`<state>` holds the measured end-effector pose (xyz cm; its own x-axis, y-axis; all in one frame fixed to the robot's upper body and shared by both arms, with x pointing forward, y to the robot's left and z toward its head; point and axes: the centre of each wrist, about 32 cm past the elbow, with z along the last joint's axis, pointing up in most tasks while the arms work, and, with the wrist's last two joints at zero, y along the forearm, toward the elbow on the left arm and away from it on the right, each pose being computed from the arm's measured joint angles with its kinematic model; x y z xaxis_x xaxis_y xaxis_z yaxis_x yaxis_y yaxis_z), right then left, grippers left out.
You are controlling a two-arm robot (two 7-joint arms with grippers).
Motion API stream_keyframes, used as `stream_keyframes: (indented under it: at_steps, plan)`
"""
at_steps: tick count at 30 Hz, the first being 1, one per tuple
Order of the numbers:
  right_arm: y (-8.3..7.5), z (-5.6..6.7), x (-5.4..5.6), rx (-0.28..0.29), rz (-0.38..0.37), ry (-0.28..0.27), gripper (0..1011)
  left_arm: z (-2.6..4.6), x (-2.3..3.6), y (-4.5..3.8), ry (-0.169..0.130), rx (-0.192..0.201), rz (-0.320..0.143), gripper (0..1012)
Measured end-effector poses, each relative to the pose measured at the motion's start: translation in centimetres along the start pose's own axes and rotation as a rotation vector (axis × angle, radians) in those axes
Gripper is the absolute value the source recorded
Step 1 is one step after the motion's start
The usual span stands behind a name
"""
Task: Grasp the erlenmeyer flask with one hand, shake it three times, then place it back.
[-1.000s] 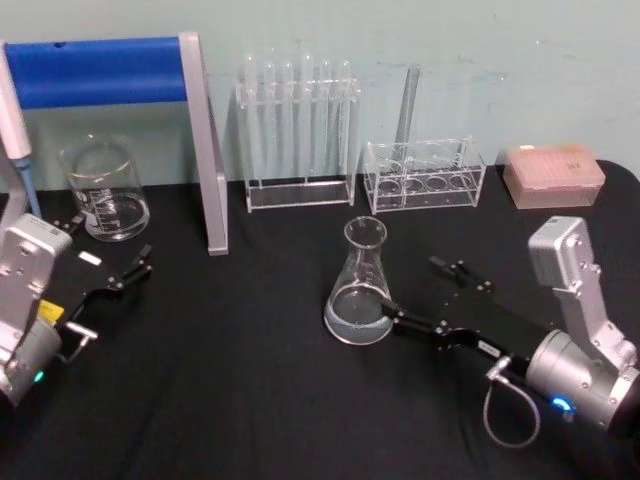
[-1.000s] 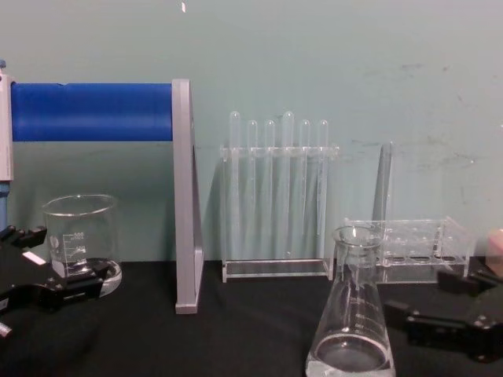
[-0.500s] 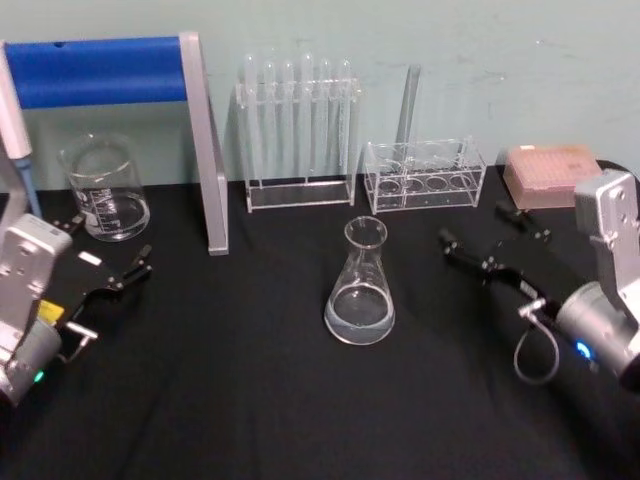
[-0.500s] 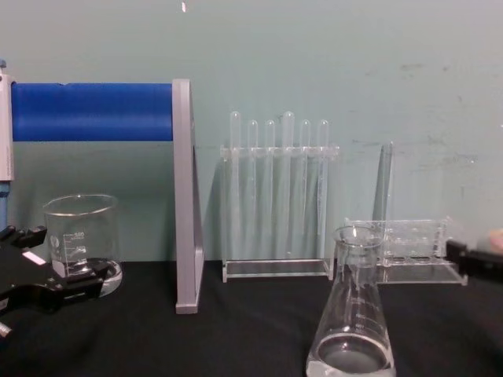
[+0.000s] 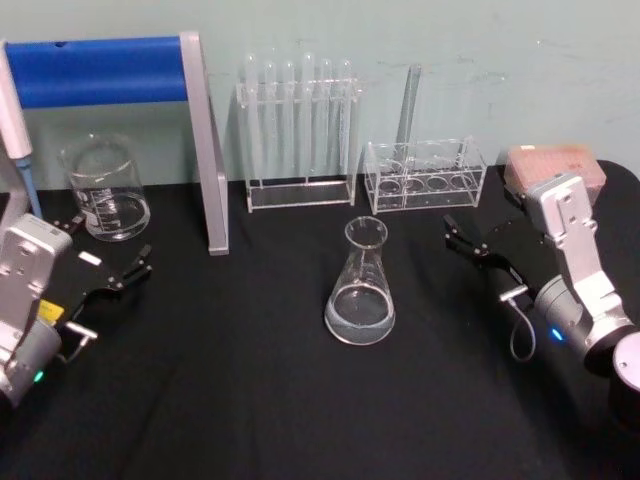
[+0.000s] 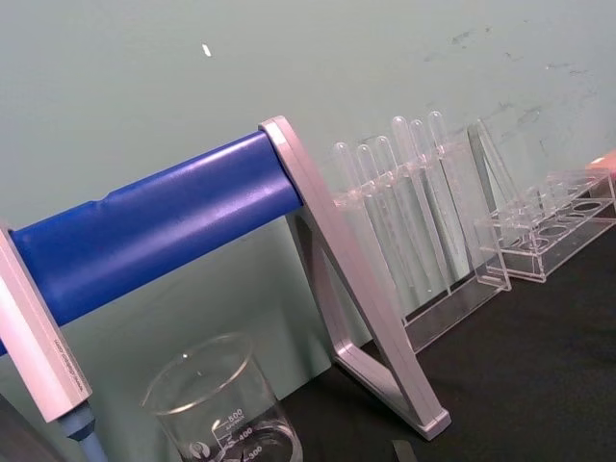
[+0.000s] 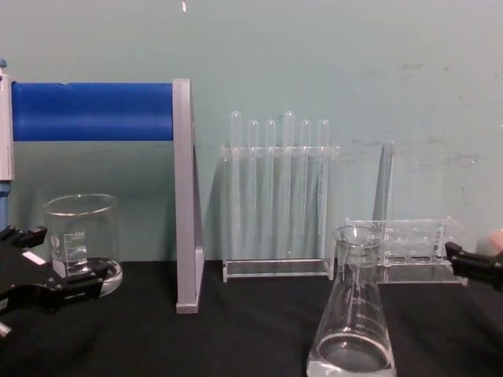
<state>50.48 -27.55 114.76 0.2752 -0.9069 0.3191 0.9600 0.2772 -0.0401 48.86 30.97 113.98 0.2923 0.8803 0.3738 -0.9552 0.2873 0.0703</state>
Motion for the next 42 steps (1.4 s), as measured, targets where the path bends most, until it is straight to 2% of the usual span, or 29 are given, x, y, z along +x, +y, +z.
stream_keyframes:
  at_steps: [4,42]
  plan:
    - [0.08,-0.15,-0.15,-0.002,-0.002,-0.017,1000,0.00,0.00,0.00,0.000,0.000,0.000,1001]
    - [0.03,-0.05,-0.07,-0.001,0.000,-0.009,1000,0.00,0.00,0.00,0.000,0.000,0.000,1001]
